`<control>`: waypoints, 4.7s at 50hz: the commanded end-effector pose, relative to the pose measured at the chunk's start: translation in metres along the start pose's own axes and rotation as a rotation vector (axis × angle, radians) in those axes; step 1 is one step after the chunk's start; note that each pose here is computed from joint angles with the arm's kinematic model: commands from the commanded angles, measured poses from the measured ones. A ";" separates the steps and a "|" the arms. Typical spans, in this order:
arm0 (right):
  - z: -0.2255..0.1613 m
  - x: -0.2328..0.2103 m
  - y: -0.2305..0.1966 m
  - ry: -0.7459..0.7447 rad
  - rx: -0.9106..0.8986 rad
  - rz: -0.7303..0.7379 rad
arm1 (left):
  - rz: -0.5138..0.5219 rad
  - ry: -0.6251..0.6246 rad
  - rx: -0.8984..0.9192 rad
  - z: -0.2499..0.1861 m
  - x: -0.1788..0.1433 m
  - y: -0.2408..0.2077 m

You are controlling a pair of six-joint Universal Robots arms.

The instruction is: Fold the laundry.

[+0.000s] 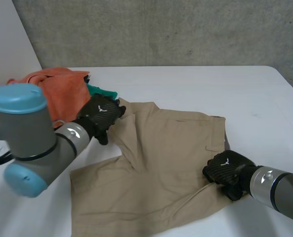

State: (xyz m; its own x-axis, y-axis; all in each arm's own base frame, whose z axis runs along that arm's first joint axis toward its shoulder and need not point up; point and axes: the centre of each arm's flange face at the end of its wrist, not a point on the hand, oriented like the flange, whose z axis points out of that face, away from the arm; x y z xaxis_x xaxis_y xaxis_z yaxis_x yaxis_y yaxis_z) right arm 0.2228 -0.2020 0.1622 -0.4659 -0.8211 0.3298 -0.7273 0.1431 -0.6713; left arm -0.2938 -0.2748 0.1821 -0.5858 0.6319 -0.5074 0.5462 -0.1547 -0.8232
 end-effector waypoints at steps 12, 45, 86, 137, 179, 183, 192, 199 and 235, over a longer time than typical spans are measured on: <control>0.003 0.011 0.007 0.048 0.014 0.049 | 0.046 -0.099 -0.077 0.060 -0.003 0.046; 0.004 0.003 -0.018 0.101 0.103 0.084 | -0.141 -0.082 -0.410 -0.091 -0.002 -0.001; -0.013 0.018 -0.014 0.028 -0.016 -0.059 | 0.011 0.135 -0.475 -0.128 0.034 0.001; 0.053 0.072 0.006 0.357 0.150 0.321 | -0.198 -0.169 0.219 0.001 0.007 -0.024; 0.056 -0.084 -0.089 0.026 0.637 -0.503 | -0.288 -0.229 0.193 -0.024 -0.010 -0.027; 0.051 -0.064 -0.101 0.092 0.574 -0.337 | -0.288 -0.229 0.204 -0.024 -0.010 -0.031; 0.003 0.023 -0.121 0.134 0.707 0.354 | -0.289 -0.224 0.283 -0.023 -0.009 -0.063; 0.018 0.056 -0.090 0.169 0.570 0.476 | -0.332 -0.113 0.228 -0.027 0.024 -0.083; 0.012 0.079 -0.064 0.532 0.444 0.264 | -0.412 -0.027 0.101 -0.037 -0.004 -0.089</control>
State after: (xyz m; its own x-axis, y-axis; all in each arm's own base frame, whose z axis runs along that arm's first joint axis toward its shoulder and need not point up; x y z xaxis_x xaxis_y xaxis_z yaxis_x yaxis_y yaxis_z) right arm 0.2505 -0.2957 0.2076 -0.8077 -0.4996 0.3129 -0.3835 0.0421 -0.9226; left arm -0.3267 -0.2335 0.2233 -0.7774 0.6028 -0.1797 0.3263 0.1423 -0.9345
